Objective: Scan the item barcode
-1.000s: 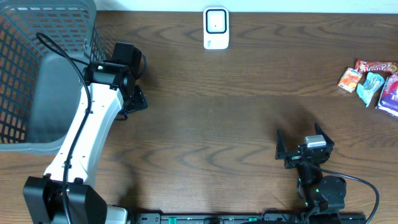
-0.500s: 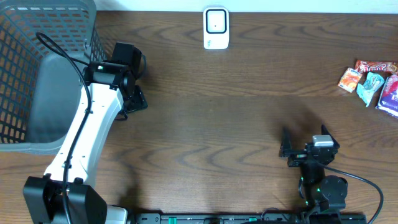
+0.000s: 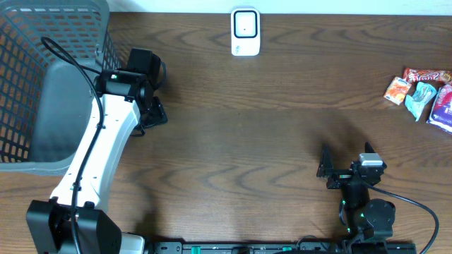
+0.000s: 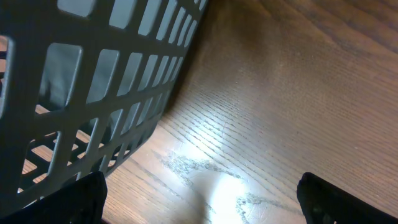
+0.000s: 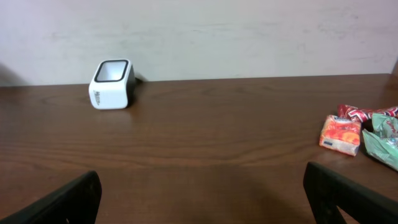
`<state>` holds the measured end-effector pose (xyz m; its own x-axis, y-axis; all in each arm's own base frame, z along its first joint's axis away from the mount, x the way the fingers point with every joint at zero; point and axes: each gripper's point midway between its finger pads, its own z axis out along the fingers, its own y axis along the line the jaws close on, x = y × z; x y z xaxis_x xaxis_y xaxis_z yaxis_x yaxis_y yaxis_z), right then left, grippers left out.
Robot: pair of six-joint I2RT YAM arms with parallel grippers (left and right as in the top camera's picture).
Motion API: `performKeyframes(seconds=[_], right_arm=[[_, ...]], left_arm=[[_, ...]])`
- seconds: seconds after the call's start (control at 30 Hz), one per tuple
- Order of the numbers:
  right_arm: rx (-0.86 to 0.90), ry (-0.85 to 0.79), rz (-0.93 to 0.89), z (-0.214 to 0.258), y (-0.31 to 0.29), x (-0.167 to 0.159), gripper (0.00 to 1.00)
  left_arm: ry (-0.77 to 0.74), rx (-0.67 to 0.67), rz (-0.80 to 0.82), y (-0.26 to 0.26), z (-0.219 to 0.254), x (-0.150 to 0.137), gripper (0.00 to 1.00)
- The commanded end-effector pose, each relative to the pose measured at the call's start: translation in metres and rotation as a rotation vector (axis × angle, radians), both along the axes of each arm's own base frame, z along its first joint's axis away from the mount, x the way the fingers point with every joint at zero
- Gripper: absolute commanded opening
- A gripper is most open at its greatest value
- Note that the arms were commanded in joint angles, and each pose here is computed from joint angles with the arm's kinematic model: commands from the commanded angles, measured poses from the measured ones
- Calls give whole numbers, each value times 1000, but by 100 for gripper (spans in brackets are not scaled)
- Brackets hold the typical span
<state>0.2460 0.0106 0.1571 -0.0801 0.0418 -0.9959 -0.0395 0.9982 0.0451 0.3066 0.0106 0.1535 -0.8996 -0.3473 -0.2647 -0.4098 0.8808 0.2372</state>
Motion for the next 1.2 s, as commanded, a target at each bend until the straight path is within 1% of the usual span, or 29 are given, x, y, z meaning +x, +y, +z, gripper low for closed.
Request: performKeyframes(seconds=[0.0, 1.0, 1.1, 1.17], right_arm=[[18, -1, 7, -1, 2, 0, 99], [18, -1, 7, -1, 2, 0, 99], [18, -2, 7, -1, 2, 0, 99], [18, -1, 7, -1, 2, 0, 99]], left_arm=[[-6, 5, 11, 2, 3, -1, 98], [-10, 3, 12, 2, 3, -1, 98], [-23, -31, 8, -3, 5, -2, 98], [-83, -91, -2, -13, 9, 4, 98]])
